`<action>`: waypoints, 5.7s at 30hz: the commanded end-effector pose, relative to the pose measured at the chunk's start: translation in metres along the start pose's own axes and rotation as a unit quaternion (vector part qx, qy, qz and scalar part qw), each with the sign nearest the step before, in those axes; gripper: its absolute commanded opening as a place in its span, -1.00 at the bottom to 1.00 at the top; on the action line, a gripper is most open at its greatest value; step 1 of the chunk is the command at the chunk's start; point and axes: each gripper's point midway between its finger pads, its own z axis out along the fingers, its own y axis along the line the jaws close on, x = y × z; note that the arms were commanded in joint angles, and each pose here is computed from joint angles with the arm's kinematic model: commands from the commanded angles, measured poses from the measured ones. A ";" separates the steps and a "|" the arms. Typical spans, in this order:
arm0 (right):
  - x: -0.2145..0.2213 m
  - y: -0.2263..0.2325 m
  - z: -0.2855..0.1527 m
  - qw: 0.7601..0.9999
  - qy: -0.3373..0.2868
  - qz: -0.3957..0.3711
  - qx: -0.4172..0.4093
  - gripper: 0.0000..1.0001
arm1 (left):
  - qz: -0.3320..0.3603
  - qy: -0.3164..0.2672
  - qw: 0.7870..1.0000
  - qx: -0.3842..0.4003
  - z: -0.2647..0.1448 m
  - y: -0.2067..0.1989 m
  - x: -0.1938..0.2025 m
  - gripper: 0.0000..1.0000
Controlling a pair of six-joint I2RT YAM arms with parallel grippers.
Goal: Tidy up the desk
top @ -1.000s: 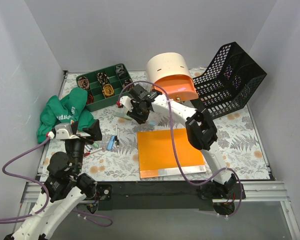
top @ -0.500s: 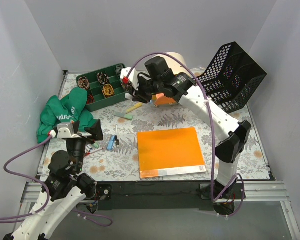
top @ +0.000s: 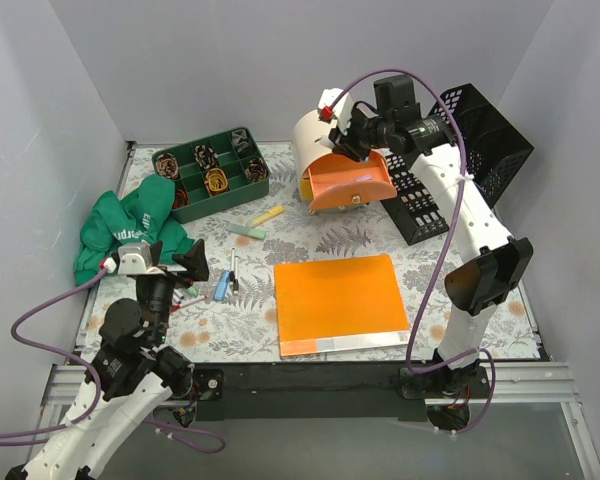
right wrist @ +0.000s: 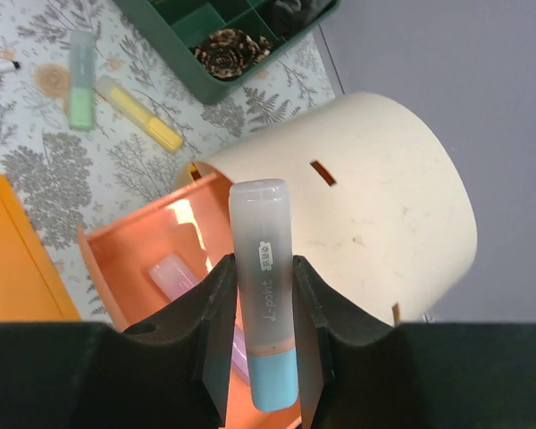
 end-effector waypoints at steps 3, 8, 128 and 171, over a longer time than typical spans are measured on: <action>0.017 -0.013 -0.017 1.000 -0.018 -0.023 -0.011 -0.88 | 0.009 0.015 1.000 0.010 0.003 -0.005 0.009 0.96; 0.038 -0.001 -0.014 0.999 -0.005 -0.018 -0.032 -0.63 | -0.007 0.030 0.999 0.042 0.007 -0.021 0.015 0.97; 0.093 0.105 -0.140 0.974 -0.138 0.168 0.065 0.62 | -0.202 0.491 0.774 -0.346 0.160 0.000 0.262 -1.00; 0.107 0.094 -0.142 0.975 -0.118 0.166 0.091 0.62 | 0.132 0.181 0.873 0.434 0.245 -0.316 0.082 -0.39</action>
